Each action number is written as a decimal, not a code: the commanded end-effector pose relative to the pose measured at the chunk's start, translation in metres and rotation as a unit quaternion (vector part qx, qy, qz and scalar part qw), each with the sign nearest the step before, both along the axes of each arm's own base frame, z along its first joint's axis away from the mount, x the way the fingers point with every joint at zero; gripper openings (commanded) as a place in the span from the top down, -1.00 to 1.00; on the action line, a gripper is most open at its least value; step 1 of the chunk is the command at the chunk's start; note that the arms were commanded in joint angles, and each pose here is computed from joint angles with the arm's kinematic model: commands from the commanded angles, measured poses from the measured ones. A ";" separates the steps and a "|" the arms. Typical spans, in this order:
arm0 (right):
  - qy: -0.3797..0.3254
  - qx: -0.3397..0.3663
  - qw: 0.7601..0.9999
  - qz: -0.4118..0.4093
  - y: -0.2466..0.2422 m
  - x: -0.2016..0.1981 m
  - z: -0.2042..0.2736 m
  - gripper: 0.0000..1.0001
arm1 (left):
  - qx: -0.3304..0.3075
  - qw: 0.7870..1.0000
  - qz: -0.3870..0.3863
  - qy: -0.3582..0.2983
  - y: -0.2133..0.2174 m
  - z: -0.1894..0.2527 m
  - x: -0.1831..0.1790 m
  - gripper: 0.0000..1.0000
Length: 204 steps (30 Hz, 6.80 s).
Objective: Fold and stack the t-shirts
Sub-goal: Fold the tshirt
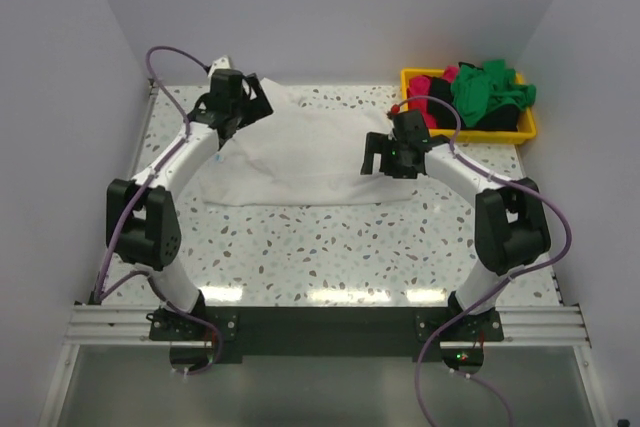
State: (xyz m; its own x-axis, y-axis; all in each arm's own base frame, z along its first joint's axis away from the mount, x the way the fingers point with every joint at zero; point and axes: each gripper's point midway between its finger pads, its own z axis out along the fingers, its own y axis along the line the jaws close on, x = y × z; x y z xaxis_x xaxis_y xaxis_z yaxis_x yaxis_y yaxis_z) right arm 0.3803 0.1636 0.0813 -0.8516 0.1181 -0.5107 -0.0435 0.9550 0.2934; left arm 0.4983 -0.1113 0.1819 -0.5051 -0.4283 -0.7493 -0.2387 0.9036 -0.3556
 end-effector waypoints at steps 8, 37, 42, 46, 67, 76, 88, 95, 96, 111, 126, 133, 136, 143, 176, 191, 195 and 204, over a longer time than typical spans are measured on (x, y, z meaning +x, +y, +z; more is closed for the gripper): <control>-0.026 0.003 1.000 -0.007 0.000 0.011 0.016 -0.97 | -0.057 0.985 -0.116 0.117 -0.037 -0.077 -0.083 -1.00; -0.042 0.002 0.999 0.014 0.007 0.030 0.023 -0.97 | 0.012 0.994 -0.092 0.051 -0.044 -0.038 0.019 -1.00; -0.049 0.006 0.999 0.021 0.012 0.034 0.022 -0.97 | 0.027 0.998 -0.049 0.013 -0.019 0.006 0.001 -1.00; -0.035 0.011 0.999 0.037 0.025 0.033 0.011 -0.97 | 0.023 0.999 -0.013 0.046 0.005 -0.018 -0.034 -1.00; -0.043 -0.060 0.997 0.018 0.023 0.089 0.007 -0.97 | -0.045 0.991 0.030 0.125 0.052 -0.109 -0.083 -1.00; -0.021 -0.042 0.999 0.027 0.010 0.029 -0.010 -0.97 | -0.037 0.987 0.059 0.142 0.063 -0.127 -0.097 -1.00; 0.065 -0.053 0.995 0.043 -0.001 -0.021 -0.069 -0.97 | -0.067 0.969 0.075 0.225 0.062 -0.184 -0.185 -1.00; 0.099 -0.036 0.994 0.010 -0.010 -0.074 -0.073 -0.97 | -0.082 0.960 0.100 0.247 0.066 -0.184 -0.251 -1.00; 0.105 -0.032 0.994 -0.009 -0.014 -0.086 -0.071 -0.97 | -0.083 0.960 0.101 0.249 0.066 -0.182 -0.257 -1.00; 0.160 -0.011 0.987 -0.015 -0.027 -0.176 -0.066 -0.97 | -0.113 0.940 0.177 0.270 0.076 -0.176 -0.329 -1.00; 0.132 -0.010 0.991 -0.012 -0.026 -0.165 -0.042 -0.97 | -0.116 0.927 0.205 0.291 0.075 -0.167 -0.337 -1.00; 0.071 0.016 0.997 0.009 -0.013 -0.139 -0.001 -0.97 | -0.096 0.943 0.216 0.235 0.086 -0.125 -0.316 -1.00; 0.033 0.030 0.999 0.018 -0.006 -0.125 0.027 -0.97 | -0.098 0.960 0.182 0.191 0.082 -0.095 -0.295 -1.00; -0.049 -0.005 0.999 -0.018 -0.015 -0.077 0.070 -0.97 | -0.075 0.986 0.138 0.061 0.079 -0.026 -0.212 -1.00; -0.034 -0.088 0.991 -0.093 -0.057 -0.004 0.047 -0.97 | 0.111 0.985 -0.021 0.130 0.006 -0.137 0.091 -0.61; -0.030 -0.088 0.991 -0.100 -0.062 -0.005 0.043 -0.97 | 0.133 0.972 -0.021 0.190 0.018 -0.172 0.053 0.34; -0.029 -0.093 0.990 -0.105 -0.065 -0.005 0.042 -0.97 | 0.134 0.972 -0.029 0.189 0.017 -0.170 0.046 0.67; -0.033 -0.103 0.985 -0.137 -0.074 0.010 0.035 -0.97 | 0.154 0.975 -0.046 0.152 0.014 -0.145 0.056 1.00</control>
State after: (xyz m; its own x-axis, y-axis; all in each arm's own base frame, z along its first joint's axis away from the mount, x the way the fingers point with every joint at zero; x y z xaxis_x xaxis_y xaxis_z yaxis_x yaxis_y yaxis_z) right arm 0.3750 0.0997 0.1110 -0.8048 0.1914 -0.5619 0.1570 0.9815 0.1094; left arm 0.5620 -0.0898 0.0238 -0.7400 -0.1961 -0.6434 -0.2581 0.9661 0.0023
